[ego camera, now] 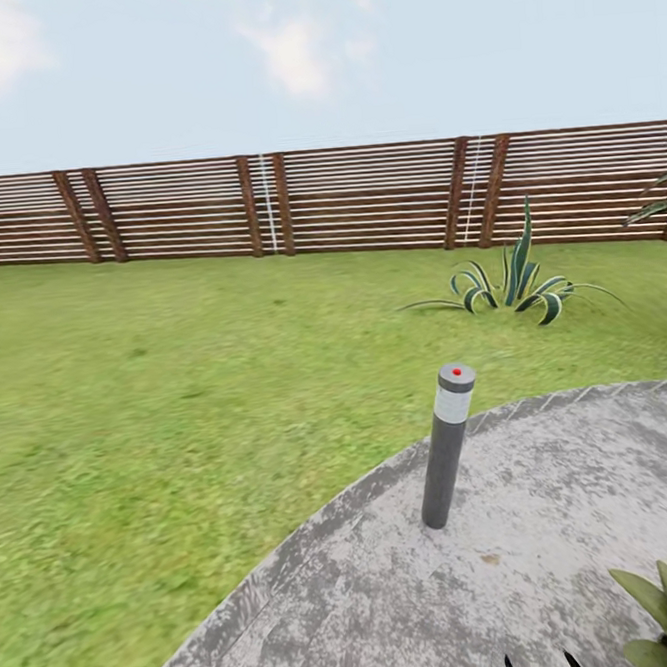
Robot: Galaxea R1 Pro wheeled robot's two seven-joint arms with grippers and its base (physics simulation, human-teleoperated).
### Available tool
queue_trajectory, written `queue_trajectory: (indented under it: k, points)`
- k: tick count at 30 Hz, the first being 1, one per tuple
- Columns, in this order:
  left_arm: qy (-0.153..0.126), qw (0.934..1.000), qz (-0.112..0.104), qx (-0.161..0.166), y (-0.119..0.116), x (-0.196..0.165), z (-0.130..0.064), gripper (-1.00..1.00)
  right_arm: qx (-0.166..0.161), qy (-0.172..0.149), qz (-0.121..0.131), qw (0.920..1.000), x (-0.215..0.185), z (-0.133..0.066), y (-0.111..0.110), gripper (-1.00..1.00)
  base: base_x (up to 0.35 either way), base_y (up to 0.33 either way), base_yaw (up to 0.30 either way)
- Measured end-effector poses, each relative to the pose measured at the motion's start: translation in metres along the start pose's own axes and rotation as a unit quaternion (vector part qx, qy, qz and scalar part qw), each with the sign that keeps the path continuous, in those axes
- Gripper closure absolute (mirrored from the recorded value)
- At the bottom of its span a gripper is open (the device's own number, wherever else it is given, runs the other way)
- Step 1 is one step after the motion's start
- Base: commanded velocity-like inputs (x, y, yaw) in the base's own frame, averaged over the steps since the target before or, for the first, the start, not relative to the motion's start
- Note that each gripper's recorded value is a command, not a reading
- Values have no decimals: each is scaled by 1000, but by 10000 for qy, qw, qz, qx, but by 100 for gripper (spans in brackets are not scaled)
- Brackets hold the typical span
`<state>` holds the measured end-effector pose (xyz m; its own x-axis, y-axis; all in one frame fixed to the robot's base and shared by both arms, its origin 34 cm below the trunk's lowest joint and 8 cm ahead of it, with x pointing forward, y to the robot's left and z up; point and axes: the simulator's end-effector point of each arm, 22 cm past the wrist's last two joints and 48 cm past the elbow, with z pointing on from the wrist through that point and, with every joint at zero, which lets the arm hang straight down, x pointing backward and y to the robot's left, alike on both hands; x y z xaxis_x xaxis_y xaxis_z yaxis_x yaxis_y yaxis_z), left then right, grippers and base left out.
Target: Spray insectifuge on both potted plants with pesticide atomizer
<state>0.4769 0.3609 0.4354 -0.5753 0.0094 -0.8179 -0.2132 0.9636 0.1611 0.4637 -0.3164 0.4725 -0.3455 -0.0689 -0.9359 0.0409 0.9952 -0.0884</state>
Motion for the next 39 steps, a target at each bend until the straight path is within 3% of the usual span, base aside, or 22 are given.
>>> queue_trajectory:
  k: [12, 39]
  points:
    - [79, 10000, 25, 2, 0, 7, 0, 100, -1, 85, -18, 10000, 7, -2, -2, -100, 0, 199, -174]
    - [248, 9997, 73, 17, -1, 23, -2, 100, -10, 256, -34, 9997, 20, -6, -1, -100, 0, 5, -196]
